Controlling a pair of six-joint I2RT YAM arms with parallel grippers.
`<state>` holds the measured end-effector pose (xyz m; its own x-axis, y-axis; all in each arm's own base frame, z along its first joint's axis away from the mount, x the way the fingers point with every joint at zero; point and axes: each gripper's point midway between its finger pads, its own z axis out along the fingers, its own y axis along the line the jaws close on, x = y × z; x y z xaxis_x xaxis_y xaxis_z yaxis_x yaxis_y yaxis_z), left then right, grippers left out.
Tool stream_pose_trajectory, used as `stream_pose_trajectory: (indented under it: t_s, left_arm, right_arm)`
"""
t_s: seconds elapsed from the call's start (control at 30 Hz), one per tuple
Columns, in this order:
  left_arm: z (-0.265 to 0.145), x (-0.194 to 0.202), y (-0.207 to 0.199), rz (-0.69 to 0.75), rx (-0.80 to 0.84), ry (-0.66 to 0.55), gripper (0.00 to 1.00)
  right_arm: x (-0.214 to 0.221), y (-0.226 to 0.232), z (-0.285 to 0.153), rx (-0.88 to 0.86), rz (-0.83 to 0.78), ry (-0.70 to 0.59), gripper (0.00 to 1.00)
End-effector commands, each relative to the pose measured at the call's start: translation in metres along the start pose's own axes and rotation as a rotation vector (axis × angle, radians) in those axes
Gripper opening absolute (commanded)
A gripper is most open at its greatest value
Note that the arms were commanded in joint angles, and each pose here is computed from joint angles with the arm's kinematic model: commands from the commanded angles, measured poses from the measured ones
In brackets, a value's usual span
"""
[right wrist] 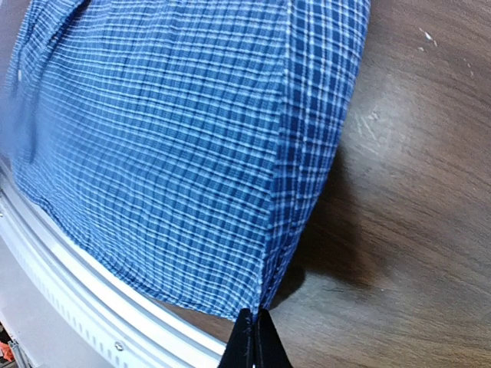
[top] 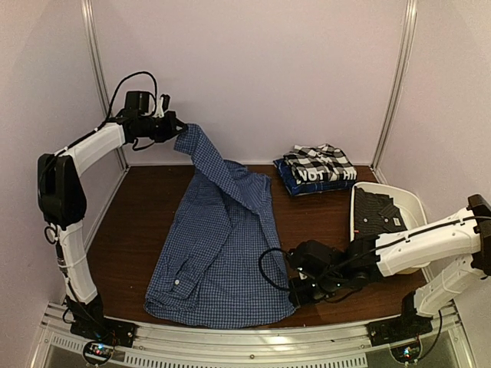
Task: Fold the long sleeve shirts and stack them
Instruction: Pick up the 1/3-folded shirt from the center of the board, then fold the 1/3-folded shirt at the center of the board.
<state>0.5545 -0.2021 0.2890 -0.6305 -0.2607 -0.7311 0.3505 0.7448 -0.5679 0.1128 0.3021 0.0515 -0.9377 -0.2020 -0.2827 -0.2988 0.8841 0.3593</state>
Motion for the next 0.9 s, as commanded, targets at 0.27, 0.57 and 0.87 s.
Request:
stream_pose_trajectory:
  t_s: [0.27,0.57,0.87]
  left_arm:
    - [-0.004,-0.071,-0.032,0.121,0.067,-0.196,0.00]
    - [-0.025,-0.099,-0.001,0.124,-0.004,-0.249,0.00]
    - [-0.015,-0.088,0.030,0.116,-0.069,-0.207,0.00]
  right_arm:
    - [-0.034,0.102,0.010,-0.193,-0.175,0.017,0.00]
    - [-0.042,0.143,0.037,-0.254,-0.249,0.085,0.00]
    - [-0.048,0.167,0.049,-0.303,-0.274,0.114,0.00]
